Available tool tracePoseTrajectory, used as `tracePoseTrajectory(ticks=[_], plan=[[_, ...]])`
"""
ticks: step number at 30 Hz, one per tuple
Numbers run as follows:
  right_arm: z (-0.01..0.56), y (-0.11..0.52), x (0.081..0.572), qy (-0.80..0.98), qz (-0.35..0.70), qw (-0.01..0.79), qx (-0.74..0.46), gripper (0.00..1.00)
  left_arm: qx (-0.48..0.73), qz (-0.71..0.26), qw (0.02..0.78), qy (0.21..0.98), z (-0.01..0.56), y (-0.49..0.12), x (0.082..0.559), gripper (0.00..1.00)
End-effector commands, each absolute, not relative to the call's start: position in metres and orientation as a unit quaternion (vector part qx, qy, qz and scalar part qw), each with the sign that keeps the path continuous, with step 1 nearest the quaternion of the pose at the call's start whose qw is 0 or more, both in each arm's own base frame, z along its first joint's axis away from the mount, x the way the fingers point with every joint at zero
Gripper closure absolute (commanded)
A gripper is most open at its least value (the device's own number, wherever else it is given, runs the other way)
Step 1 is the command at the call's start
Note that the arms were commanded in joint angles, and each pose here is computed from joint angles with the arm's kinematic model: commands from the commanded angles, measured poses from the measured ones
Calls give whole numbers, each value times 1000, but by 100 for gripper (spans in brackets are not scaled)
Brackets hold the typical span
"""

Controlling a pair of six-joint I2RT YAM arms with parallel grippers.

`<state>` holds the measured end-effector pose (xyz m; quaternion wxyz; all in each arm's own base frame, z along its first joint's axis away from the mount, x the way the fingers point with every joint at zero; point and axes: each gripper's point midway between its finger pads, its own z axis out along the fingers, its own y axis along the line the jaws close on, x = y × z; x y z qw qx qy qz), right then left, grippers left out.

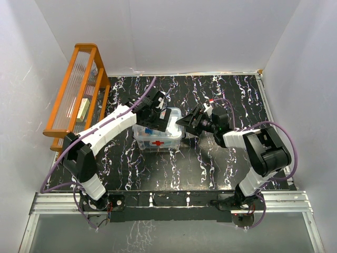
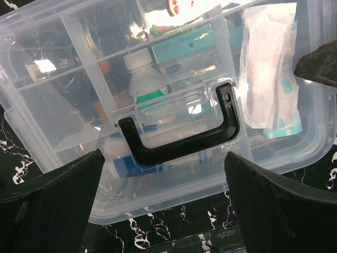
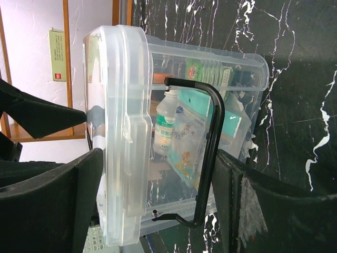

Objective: Organize the medicine kit

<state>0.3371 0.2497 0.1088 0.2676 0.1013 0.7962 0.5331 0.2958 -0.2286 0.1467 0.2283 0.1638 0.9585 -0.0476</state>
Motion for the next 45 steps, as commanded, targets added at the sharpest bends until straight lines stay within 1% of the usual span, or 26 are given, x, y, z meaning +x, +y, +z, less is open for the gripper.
tracePoseTrajectory(ticks=[1, 7, 12, 14, 17, 24, 28, 34, 45], plan=[[73, 244, 323, 834, 487, 237, 108, 35, 173, -14, 95, 980, 94, -198, 255, 2], [68, 231, 323, 856, 438, 243, 125, 45, 169, -18, 97, 981, 92, -197, 258, 2], [73, 218, 325, 872, 391, 260, 140, 53, 169, -22, 98, 980, 88, -196, 259, 2], [74, 216, 323, 879, 376, 253, 146, 57, 171, -22, 99, 980, 87, -196, 259, 2], [80, 214, 323, 888, 350, 264, 137, 62, 171, -25, 101, 980, 86, -196, 259, 2], [94, 204, 325, 906, 281, 286, 138, 68, 169, -34, 101, 980, 81, -197, 259, 2], [104, 209, 325, 908, 269, 297, 124, 72, 170, -34, 102, 980, 81, -197, 260, 2], [114, 219, 323, 911, 260, 302, 111, 80, 169, -37, 104, 979, 80, -196, 259, 2], [121, 224, 322, 920, 208, 318, 93, 93, 165, -40, 98, 981, 72, -194, 254, 2]])
